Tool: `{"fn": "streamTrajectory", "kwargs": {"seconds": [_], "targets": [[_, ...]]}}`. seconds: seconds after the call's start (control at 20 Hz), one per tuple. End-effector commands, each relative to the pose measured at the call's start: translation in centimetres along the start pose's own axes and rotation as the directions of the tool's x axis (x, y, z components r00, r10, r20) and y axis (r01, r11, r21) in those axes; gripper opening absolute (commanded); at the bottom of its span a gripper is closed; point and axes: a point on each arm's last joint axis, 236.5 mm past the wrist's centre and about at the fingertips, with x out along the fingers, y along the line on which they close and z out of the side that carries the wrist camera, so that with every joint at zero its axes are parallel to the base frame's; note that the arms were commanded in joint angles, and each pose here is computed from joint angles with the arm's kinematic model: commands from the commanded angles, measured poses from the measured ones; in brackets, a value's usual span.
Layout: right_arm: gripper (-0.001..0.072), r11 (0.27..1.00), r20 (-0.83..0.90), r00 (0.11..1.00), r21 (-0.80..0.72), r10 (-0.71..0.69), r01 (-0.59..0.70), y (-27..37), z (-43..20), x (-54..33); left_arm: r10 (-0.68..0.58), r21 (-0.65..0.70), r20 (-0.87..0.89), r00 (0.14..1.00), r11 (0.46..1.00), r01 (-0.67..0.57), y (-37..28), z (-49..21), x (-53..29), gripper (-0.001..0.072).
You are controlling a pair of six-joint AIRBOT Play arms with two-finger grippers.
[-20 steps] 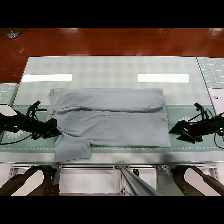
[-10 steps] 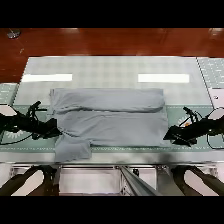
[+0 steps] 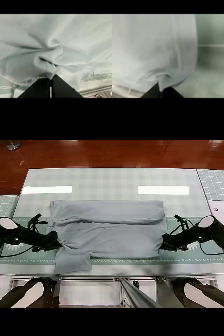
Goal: Fold the shirts.
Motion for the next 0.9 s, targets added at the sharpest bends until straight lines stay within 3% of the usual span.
{"fn": "streamTrajectory", "kwargs": {"seconds": [0.0,0.3,0.85], "targets": [[0.0026,0.996,-0.014,0.999,-0.080,0.044,-0.045,2.3,0.8,-1.9,-0.013,0.047,0.069,0.998,0.999,0.010,-0.9,2.2,-1.9,0.0020],[0.0027,0.993,0.195,0.980,-0.118,0.035,-0.011,4.7,7.5,-8.4,-0.063,0.097,0.336,0.940,0.995,0.032,-4.0,10.0,-8.9,0.0020],[0.0027,0.990,0.436,0.889,-0.072,0.141,-0.121,7.1,20.9,-11.4,-0.094,0.155,0.292,0.952,0.987,0.050,-7.7,19.0,-6.8,0.0020]]}}
